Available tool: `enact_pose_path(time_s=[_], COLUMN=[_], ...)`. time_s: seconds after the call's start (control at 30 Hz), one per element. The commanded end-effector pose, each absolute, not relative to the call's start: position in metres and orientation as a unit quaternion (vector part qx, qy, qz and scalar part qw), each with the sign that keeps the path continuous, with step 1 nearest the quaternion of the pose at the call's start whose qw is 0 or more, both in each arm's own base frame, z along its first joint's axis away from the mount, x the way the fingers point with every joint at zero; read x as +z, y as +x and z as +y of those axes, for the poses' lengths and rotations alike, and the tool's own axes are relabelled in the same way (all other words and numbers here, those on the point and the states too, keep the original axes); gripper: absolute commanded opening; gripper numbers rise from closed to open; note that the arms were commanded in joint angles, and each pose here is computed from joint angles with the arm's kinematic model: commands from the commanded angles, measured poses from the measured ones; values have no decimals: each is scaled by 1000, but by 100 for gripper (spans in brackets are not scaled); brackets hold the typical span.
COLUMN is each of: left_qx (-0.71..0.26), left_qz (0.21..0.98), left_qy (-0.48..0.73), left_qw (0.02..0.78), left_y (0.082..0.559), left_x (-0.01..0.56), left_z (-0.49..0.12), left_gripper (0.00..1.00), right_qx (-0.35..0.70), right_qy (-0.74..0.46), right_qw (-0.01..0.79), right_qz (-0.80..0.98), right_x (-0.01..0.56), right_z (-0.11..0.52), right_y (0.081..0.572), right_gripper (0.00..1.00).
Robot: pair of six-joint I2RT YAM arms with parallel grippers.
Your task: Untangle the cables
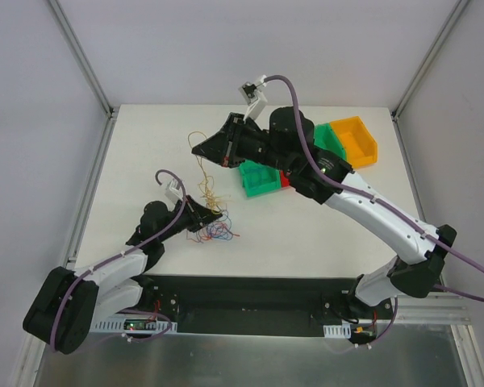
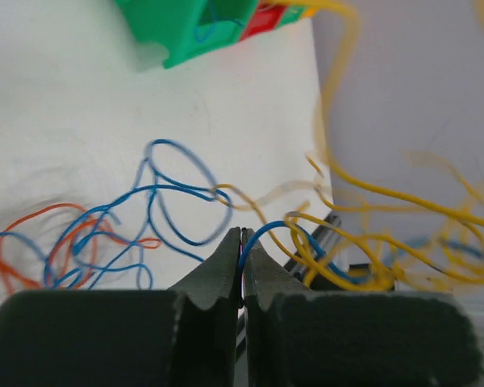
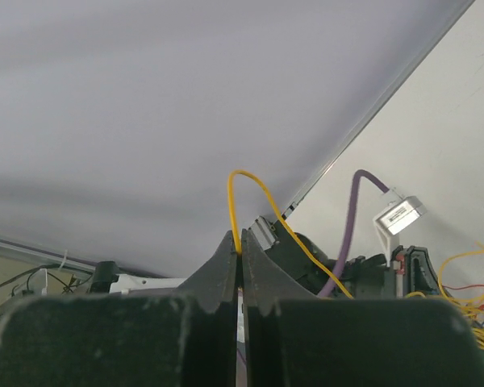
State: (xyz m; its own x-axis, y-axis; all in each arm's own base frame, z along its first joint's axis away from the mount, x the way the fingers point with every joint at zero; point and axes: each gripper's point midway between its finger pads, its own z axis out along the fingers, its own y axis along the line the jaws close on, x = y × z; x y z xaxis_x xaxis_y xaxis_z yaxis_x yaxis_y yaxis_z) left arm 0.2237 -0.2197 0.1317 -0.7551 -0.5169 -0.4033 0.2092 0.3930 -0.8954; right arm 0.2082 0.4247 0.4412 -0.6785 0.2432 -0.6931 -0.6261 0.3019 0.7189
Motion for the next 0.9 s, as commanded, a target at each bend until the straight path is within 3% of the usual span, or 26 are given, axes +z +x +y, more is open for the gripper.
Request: enact_pose_path(time_s=[0.0,0.27,0.43,0.63,0.87], left_qx=[-469,-365,-327,-365,-424], left_qz=[788,812,813,829,795], left_qy=[-199,-305,-320,-208,-132], left_qw=[346,338,360,368,413], left_y=[253,254,250,250,235], left_x=[101,51,49,96,149], left_z=[-192,-134,-113,-136,-149], left_gripper=[0,0,0,0,0], right_qx=[600,557,538,548,542], right_qy=[-148,-165,-156,-157,-176], right_qw=[424,517,542,517,490], right_qz=[662,629,627,639,659], right_x=[511,586,595,573,546], right_z=[399,343,317,321,329], right_y=[187,184,194,194,192], right_gripper=[1,1,1,1,1])
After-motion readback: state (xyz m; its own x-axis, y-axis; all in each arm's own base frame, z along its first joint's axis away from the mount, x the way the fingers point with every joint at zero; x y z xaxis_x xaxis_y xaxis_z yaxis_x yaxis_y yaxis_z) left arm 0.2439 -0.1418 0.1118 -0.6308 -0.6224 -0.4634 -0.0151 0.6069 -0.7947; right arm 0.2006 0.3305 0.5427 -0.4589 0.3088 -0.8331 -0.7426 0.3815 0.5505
